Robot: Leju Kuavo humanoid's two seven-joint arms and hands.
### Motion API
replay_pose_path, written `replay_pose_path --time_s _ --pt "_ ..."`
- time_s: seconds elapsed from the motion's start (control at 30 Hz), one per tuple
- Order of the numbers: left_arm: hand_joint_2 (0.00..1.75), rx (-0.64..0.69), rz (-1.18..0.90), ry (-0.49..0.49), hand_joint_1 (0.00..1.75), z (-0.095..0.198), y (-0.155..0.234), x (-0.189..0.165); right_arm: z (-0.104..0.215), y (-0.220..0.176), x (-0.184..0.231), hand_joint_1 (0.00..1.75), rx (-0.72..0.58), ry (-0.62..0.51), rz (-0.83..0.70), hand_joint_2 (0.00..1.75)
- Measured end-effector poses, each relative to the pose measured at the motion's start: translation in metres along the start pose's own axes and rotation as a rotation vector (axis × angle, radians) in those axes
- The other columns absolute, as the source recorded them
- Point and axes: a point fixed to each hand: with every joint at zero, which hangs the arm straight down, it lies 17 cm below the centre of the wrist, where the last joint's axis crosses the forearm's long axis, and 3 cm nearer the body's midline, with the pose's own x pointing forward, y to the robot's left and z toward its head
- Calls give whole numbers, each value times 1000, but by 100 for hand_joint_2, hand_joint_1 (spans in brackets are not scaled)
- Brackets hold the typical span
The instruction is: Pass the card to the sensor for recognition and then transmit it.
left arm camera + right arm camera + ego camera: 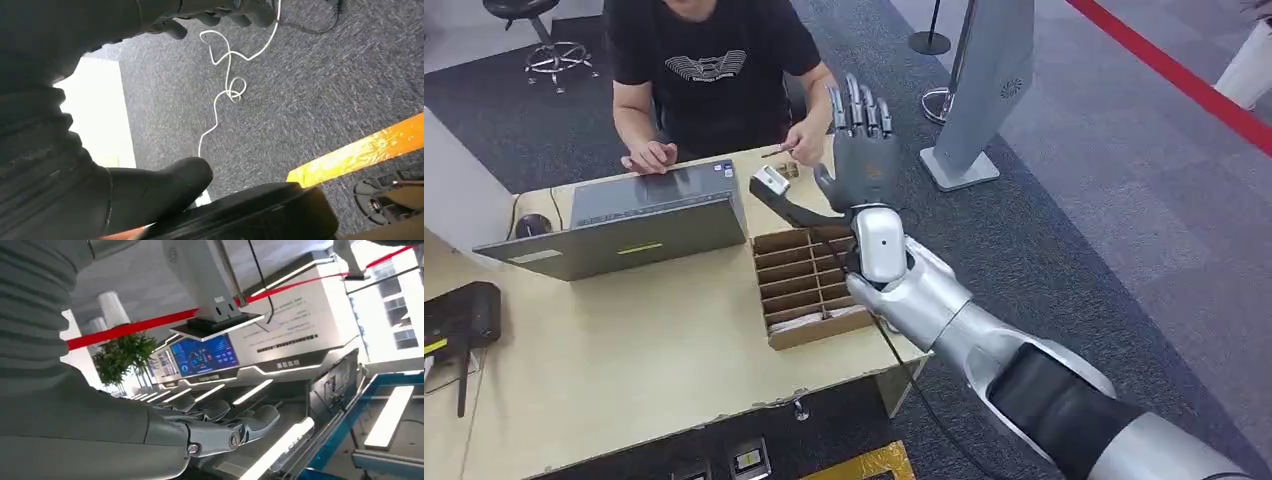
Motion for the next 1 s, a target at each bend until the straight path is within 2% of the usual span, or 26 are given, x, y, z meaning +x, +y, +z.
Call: replay_pose_path --time_s 0.17,0.47,0.63,0.83,1.0 --pt "175 -2 -3 16 0 1 -2 -8 21 -10 -28 0 -43 21 61 175" --pt "175 -10 -18 36 0 3 -7 -22 54 -55 -138 0 -109 209 154 175" --pt "175 -10 -21 40 0 3 -8 -24 66 -108 -201 0 -202 331 204 175" --pt "175 -8 -23 41 0 4 -7 -23 78 -149 -247 0 -263 446 182 175" --pt "175 -7 -31 33 0 4 -9 -21 78 -164 -268 0 -268 400 189 175"
